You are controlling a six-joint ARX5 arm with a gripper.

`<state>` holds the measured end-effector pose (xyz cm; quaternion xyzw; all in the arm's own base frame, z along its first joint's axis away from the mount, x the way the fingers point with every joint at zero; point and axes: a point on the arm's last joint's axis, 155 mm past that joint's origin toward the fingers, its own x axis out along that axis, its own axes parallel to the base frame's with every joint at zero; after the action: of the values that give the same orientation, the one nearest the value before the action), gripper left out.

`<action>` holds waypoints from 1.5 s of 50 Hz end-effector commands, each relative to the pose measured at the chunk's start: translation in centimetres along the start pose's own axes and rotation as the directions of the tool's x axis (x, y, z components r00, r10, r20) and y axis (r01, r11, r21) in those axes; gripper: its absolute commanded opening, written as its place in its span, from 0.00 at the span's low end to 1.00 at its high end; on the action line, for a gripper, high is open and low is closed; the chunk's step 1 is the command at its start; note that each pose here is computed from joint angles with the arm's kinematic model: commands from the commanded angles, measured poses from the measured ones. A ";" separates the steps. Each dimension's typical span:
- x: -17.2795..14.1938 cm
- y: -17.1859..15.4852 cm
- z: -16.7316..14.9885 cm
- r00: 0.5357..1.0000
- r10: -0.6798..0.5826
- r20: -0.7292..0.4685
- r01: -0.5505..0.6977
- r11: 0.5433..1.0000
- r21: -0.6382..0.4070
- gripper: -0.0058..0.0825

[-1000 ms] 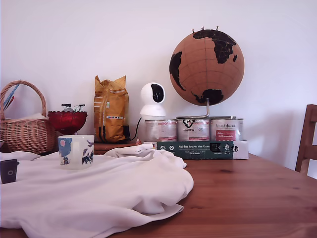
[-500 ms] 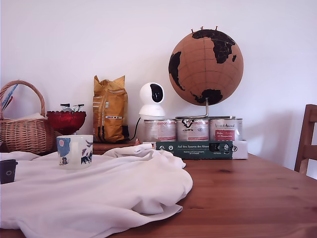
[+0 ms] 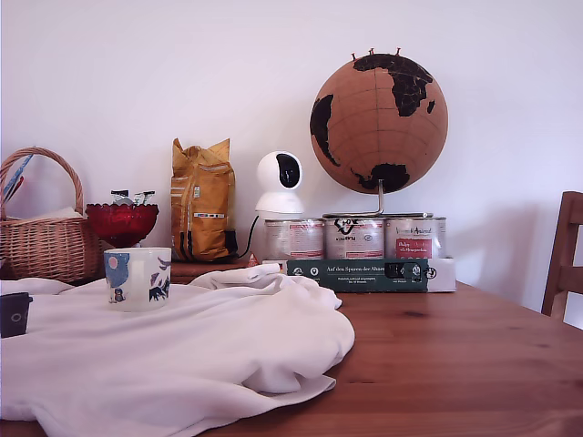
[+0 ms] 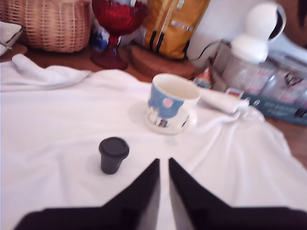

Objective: Pick the grey coffee capsule and place it inside the blue coffee cup

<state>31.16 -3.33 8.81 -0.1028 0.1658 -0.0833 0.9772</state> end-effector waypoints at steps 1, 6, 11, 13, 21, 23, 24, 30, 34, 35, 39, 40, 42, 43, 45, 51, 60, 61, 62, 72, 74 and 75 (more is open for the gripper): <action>0.6 -0.3 0.9 1.000 -0.012 0.026 0.010 0.997 0.074 0.70; 1.6 -0.2 0.6 1.000 -0.005 0.021 0.002 0.991 0.133 0.70; 2.9 0.4 0.7 1.000 0.017 0.016 -0.019 0.987 0.157 0.70; 3.4 0.7 0.6 1.000 0.025 0.006 -0.026 0.987 0.158 0.70; 6.0 1.9 0.3 0.997 0.068 -0.029 -0.062 0.986 0.156 0.70; 6.6 2.1 0.2 0.997 0.069 -0.040 -0.062 0.986 0.154 0.70; 7.0 2.1 0.1 0.997 0.070 -0.046 -0.062 0.986 0.154 0.70; 8.9 2.7 -0.7 0.994 0.076 -0.082 -0.063 0.985 0.158 0.70; 9.8 3.2 -1.2 0.991 0.090 -0.101 -0.072 0.982 0.172 0.70; 10.0 3.2 -1.4 0.990 0.091 -0.106 -0.072 0.982 0.173 0.70; 10.9 3.5 -1.7 0.989 0.093 -0.118 -0.070 0.979 0.190 0.70; 11.0 3.5 -1.7 0.988 0.094 -0.120 -0.069 0.979 0.192 0.70; 11.4 3.7 -2.0 0.987 0.096 -0.128 -0.070 0.979 0.193 0.70; 11.6 3.8 -2.1 0.987 0.097 -0.130 -0.071 0.979 0.193 0.69; 11.9 3.9 -2.2 0.986 0.098 -0.136 -0.070 0.979 0.193 0.68; 12.5 4.2 -2.4 0.985 0.106 -0.140 -0.077 0.978 0.194 0.59; 13.1 4.5 -2.4 0.984 0.110 -0.142 -0.081 0.977 0.199 0.29; 13.1 4.5 -2.3 0.984 0.112 -0.141 -0.082 0.976 0.199 0.25; 13.1 4.6 -2.3 0.984 0.114 -0.140 -0.085 0.976 0.199 0.22; 13.8 4.6 0.3 0.992 0.108 -0.059 -0.096 0.978 0.184 0.17; 13.9 4.4 1.3 0.995 0.101 -0.024 -0.096 0.981 0.166 0.17; 14.0 4.3 2.0 0.996 0.095 0.000 -0.093 0.984 0.155 0.17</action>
<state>44.42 -1.72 4.13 -0.0075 0.1938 -0.0519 0.9796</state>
